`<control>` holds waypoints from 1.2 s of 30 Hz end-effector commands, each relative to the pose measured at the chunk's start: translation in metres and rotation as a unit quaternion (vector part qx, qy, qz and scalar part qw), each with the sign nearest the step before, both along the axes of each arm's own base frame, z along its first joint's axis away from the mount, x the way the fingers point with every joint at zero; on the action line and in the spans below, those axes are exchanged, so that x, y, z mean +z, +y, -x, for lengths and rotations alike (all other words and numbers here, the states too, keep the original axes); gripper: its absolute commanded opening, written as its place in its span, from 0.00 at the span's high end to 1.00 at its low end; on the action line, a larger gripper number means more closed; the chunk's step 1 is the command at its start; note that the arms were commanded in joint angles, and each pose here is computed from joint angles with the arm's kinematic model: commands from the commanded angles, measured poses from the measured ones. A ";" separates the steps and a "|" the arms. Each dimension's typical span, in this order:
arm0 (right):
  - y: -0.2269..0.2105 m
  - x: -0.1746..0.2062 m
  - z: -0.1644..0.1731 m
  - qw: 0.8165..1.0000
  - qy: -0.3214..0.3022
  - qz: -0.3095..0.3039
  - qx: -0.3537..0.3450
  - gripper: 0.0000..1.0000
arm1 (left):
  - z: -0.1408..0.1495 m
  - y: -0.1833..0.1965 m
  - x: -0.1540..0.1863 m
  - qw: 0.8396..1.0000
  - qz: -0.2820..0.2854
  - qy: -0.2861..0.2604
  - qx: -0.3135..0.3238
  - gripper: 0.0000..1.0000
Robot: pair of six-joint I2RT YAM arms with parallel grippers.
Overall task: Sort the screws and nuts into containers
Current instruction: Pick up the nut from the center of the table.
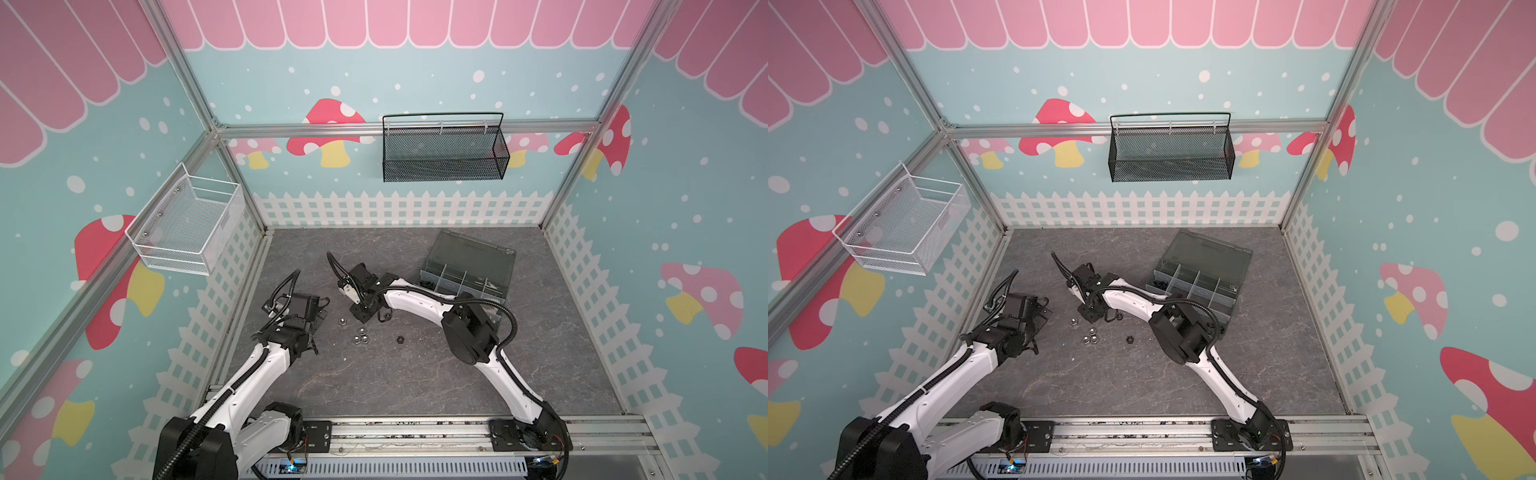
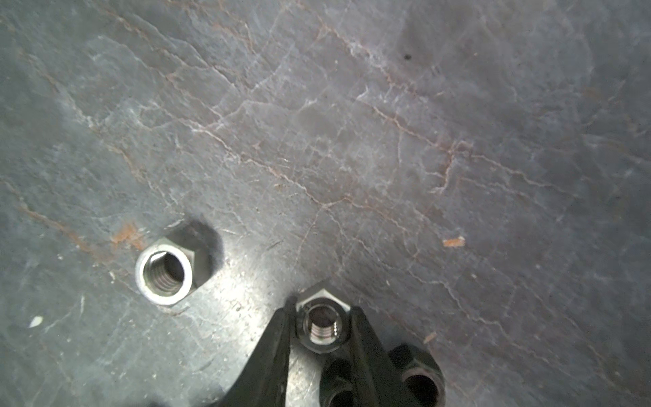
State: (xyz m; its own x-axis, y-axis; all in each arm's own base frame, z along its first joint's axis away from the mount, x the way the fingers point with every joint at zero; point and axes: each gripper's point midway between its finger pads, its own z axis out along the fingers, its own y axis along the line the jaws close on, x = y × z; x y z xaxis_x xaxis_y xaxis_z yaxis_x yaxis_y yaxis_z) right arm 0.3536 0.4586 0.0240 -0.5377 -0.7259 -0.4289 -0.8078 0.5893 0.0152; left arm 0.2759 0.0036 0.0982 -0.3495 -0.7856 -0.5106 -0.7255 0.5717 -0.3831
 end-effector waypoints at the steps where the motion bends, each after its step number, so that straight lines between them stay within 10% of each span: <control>1: -0.036 -0.055 0.022 0.995 0.040 0.096 -0.006 0.70 | -0.002 0.003 0.006 1.000 0.000 -0.007 0.009 0.00; 36: -0.037 -0.015 0.057 0.996 0.076 0.051 0.016 1.00 | -0.005 0.002 0.003 1.000 0.007 0.002 0.003 0.00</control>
